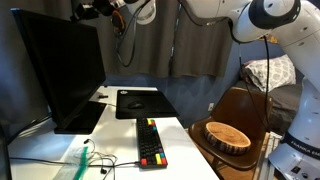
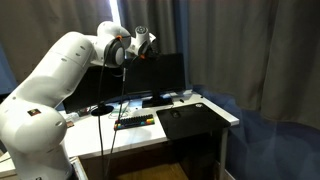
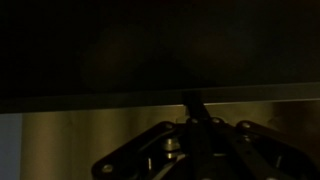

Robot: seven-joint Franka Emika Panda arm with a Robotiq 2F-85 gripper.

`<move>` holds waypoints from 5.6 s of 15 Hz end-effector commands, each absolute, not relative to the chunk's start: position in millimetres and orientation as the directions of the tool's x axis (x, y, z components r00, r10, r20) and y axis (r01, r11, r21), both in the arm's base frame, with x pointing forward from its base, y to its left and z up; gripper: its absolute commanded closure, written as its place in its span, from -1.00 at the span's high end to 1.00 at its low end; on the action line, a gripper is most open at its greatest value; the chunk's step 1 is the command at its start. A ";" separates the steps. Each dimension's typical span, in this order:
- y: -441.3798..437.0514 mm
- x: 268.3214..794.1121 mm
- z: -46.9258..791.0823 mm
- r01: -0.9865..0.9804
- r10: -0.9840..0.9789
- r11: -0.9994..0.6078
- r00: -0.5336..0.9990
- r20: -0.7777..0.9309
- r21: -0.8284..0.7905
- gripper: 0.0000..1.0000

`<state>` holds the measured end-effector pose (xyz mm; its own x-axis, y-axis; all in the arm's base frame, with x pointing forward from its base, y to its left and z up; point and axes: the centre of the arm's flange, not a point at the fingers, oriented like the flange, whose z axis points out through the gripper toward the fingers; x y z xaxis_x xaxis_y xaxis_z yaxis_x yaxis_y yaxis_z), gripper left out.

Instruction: Push the desktop monitor down in order to slightly adjust its height down

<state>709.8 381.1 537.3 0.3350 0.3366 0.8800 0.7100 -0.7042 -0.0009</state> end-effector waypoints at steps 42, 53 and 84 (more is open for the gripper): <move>393.1 714.0 527.6 0.668 0.234 -0.742 0.336 0.912 -0.055 -0.98; 402.3 717.3 508.7 0.674 0.261 -0.735 0.372 0.891 -0.066 -1.00; 392.4 718.1 496.4 0.664 0.238 -0.740 0.405 0.883 -0.105 -1.00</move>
